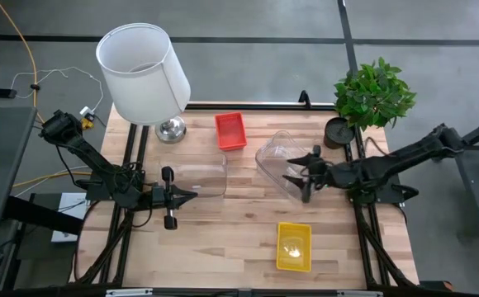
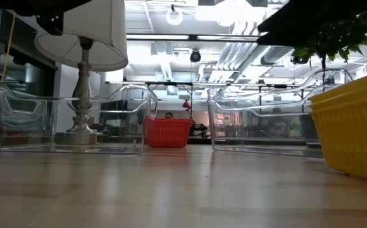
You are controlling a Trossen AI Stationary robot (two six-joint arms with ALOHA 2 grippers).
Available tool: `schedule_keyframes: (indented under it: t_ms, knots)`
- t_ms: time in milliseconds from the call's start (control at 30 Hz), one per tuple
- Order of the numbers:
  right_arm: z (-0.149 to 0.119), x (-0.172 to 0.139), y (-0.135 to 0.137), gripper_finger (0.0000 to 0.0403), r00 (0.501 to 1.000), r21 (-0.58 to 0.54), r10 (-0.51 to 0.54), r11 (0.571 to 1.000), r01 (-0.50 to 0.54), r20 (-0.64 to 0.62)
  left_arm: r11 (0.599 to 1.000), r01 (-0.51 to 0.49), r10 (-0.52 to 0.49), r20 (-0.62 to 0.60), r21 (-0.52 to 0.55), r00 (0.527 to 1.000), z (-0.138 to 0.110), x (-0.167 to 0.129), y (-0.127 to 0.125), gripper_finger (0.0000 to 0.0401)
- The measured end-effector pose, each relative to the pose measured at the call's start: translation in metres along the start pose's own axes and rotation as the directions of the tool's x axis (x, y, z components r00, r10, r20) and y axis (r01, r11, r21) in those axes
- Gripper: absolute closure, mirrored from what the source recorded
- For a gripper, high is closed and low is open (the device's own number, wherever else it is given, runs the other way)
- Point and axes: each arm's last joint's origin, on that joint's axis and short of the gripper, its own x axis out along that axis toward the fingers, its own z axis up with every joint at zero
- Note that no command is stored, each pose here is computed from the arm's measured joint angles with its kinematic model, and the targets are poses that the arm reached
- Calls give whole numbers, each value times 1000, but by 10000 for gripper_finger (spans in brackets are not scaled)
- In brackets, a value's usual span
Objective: Stack baskets by color
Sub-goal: Stack the left transparent bin on the right transparent bins
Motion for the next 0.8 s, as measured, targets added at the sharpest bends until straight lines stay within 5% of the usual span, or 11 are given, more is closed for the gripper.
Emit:
schedule_keyframes:
  t_ms: [267,533,667,800]
  knots:
    - [-2,-43,-9,155,979,40,156,986,-162,134,995,-96,96,4,-19,995,14,4,-1,389]
    - [-11,-48,-1,155,961,1,228,973,-231,153,985,-89,124,-249,148,960,35,29,-19,279]
    - [-13,-45,2,155,965,-5,226,974,-228,132,992,-49,100,-504,114,858,54,39,-17,219]
    - [-17,-41,5,155,969,-10,224,974,-224,108,994,-90,111,-740,68,664,59,46,-8,180]
